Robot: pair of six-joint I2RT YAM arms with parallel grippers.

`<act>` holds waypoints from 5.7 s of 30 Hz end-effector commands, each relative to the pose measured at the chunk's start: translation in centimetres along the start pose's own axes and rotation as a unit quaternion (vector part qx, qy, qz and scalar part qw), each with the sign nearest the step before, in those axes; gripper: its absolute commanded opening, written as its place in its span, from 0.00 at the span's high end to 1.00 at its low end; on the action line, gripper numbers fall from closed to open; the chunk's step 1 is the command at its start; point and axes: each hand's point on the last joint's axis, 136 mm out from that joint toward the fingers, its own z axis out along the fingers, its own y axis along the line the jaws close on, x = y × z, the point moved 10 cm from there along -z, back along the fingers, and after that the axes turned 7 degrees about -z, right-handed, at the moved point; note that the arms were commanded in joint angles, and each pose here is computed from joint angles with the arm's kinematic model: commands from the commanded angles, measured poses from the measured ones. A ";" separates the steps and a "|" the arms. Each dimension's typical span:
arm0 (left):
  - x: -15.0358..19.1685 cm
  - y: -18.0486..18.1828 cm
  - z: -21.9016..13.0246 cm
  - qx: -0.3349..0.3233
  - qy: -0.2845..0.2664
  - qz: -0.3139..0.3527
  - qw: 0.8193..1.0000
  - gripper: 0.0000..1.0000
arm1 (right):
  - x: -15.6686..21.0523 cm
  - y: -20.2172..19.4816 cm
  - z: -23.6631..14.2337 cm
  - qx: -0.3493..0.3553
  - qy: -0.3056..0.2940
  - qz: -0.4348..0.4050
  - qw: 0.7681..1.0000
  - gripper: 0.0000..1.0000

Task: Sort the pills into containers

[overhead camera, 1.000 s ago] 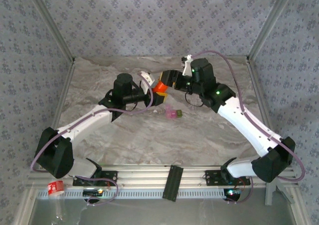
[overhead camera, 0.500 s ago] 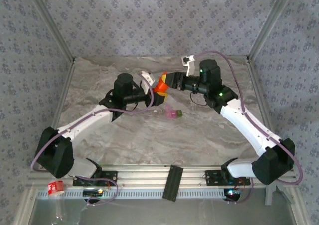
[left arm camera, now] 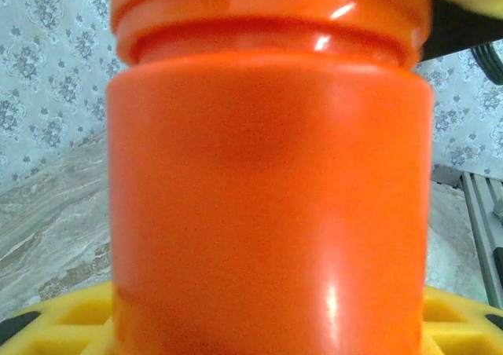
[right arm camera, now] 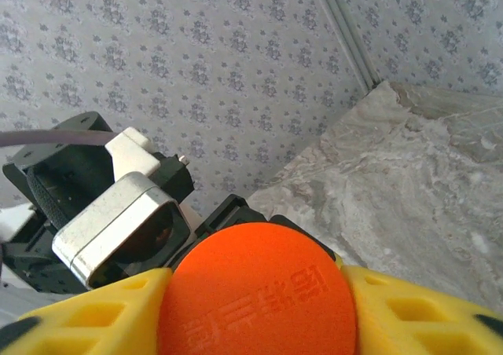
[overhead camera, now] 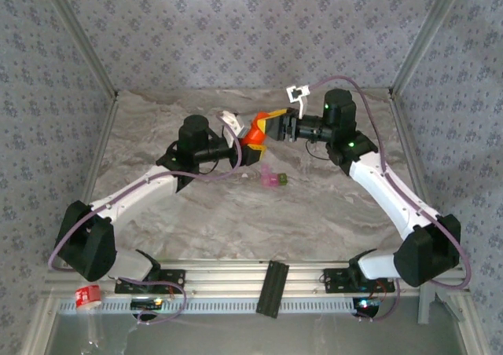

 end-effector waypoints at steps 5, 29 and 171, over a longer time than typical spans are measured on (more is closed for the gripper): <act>-1.5 -0.2 -0.7 -0.011 -0.020 0.011 1.000 1.00 | -2.1 1.9 -2.1 0.055 -0.062 0.036 0.996 0.14; -1.0 0.2 0.1 -0.014 -0.011 0.004 1.000 1.00 | -0.3 3.0 1.3 0.256 -0.082 0.156 0.950 0.19; -1.7 0.0 0.2 -0.003 -0.014 0.008 1.000 1.00 | 0.1 1.2 1.6 0.198 -0.010 0.165 0.966 0.64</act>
